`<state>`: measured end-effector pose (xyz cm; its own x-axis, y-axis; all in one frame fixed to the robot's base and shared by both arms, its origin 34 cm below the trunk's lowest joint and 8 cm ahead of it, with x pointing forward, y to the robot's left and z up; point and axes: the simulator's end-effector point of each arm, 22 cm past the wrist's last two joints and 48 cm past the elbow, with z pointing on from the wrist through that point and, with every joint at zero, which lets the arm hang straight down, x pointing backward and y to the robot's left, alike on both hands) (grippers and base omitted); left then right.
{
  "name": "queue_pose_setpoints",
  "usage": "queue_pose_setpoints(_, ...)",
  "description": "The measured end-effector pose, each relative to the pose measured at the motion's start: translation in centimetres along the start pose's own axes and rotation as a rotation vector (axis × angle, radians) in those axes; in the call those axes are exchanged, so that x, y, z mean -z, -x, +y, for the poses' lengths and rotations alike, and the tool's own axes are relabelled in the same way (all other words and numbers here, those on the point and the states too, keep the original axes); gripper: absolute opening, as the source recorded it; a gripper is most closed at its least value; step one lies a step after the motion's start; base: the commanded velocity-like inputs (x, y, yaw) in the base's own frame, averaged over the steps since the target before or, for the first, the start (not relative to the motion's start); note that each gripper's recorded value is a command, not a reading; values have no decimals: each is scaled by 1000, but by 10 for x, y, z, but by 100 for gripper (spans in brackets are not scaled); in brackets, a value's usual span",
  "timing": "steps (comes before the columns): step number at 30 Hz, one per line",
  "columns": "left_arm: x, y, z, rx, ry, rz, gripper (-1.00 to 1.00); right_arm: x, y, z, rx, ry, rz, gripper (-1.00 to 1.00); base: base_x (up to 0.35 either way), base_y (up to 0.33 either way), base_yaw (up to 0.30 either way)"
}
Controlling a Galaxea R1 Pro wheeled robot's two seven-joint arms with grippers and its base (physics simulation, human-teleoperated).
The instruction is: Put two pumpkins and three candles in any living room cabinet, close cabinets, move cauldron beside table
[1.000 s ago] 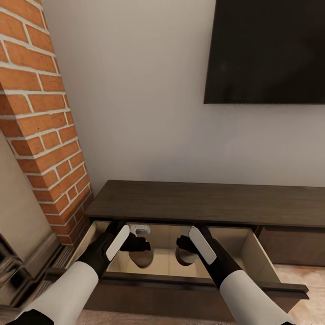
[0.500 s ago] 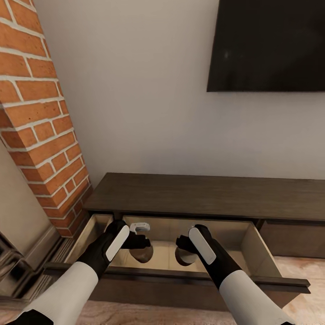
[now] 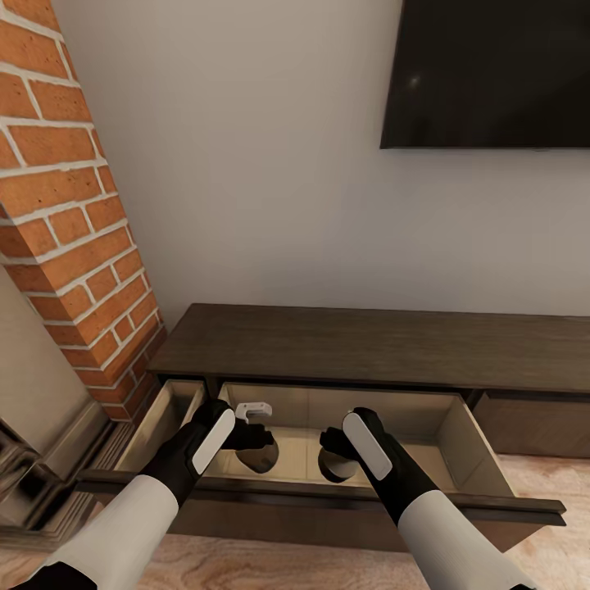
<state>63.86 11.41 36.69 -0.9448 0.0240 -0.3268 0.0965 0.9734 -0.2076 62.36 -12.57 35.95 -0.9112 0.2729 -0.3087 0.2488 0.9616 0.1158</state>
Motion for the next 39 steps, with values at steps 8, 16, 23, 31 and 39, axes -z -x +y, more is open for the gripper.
queue_pose_setpoints(8, -1, -1, -2, -18, 6, 1, -100, 0, 1, -1, -3, -3, -6, -100, 1, 0, 0)
queue_pose_setpoints(16, -2, -5, -5, -43, 14, 7, -100, 0, 2, 0, -2, -2, -11, -100, 120, 0, 0)
queue_pose_setpoints(23, -2, -5, -6, -45, 14, 7, -100, -5, 1, 1, -4, -20, -43, -100, 20, 0, 0)
queue_pose_setpoints(31, -2, -5, -6, -46, 15, 8, -100, -8, -3, 1, 4, -30, -43, -100, 42, 0, 0)
queue_pose_setpoints(39, -1, -4, -5, -46, 17, 5, -100, -9, -4, 0, 5, -32, -42, -100, 9, 0, 0)
